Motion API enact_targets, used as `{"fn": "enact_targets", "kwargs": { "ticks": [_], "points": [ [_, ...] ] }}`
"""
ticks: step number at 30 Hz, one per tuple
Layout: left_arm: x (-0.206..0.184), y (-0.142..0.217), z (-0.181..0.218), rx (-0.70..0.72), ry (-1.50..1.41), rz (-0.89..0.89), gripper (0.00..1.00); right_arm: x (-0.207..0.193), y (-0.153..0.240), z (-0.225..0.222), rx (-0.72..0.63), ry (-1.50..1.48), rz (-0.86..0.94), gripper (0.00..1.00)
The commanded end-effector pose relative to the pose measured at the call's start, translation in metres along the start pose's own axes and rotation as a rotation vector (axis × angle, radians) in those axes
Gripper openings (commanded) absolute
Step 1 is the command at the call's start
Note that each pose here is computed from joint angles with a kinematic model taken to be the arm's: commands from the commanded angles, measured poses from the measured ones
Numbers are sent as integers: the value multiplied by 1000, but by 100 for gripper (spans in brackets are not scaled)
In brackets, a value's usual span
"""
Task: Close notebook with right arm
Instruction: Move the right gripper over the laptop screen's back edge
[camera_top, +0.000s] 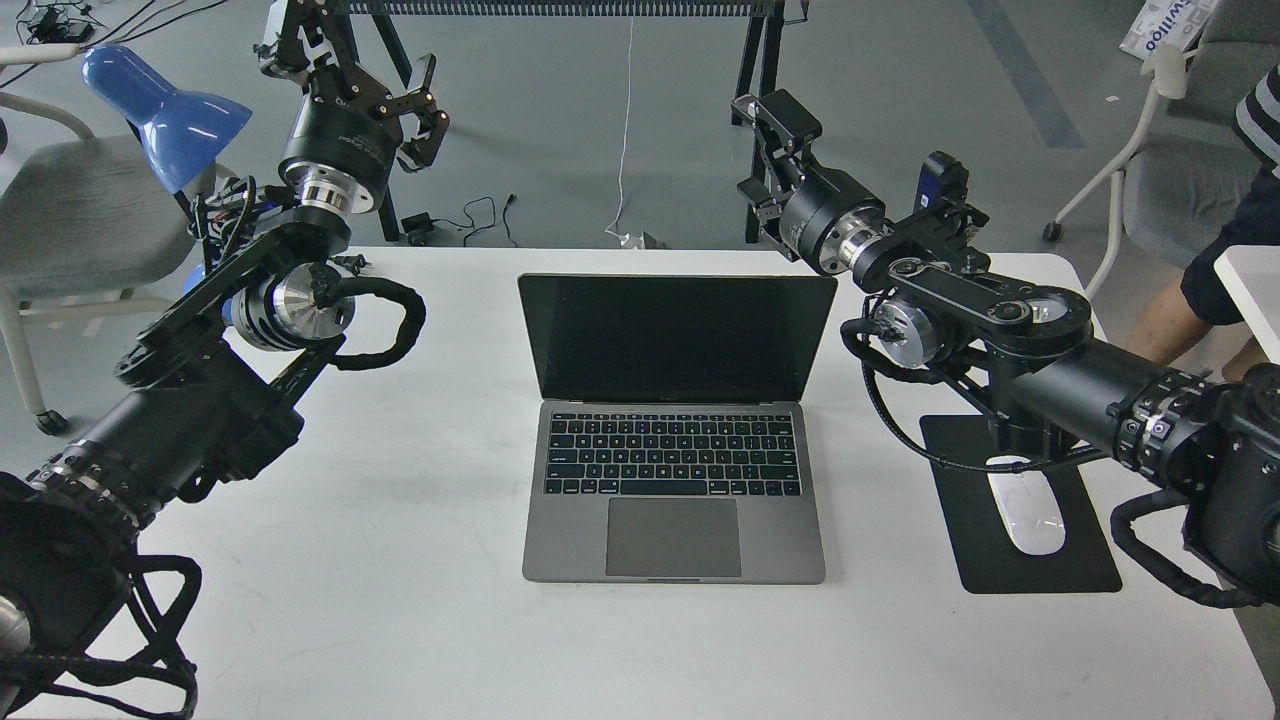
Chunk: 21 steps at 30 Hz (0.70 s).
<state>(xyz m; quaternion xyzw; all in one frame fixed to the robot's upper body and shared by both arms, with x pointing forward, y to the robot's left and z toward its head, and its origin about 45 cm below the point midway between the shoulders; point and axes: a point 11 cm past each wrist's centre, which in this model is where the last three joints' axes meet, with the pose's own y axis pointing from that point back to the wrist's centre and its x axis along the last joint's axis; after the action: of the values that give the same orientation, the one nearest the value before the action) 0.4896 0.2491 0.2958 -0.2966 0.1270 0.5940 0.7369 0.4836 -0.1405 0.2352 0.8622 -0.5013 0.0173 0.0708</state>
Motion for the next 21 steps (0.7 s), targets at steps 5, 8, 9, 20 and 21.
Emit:
{"fn": "enact_targets", "kwargs": {
  "ticks": [5,8,9,20,21],
  "points": [
    [0,0,0,0,0,0,100,-8,9,10,-20,-60,-27,100],
    [0,0,0,0,0,0,100,-6,17,13,-28,-73,-34,100],
    [0,0,0,0,0,0,100,-3,20,14,-31,-74,-34,100],
    [1,0,0,-1,0,2,100,10,53,24,-62,-91,-60,100],
    [1,0,0,-1,1,3,100,9,55,24,-65,-90,-66,100]
  ]
}}
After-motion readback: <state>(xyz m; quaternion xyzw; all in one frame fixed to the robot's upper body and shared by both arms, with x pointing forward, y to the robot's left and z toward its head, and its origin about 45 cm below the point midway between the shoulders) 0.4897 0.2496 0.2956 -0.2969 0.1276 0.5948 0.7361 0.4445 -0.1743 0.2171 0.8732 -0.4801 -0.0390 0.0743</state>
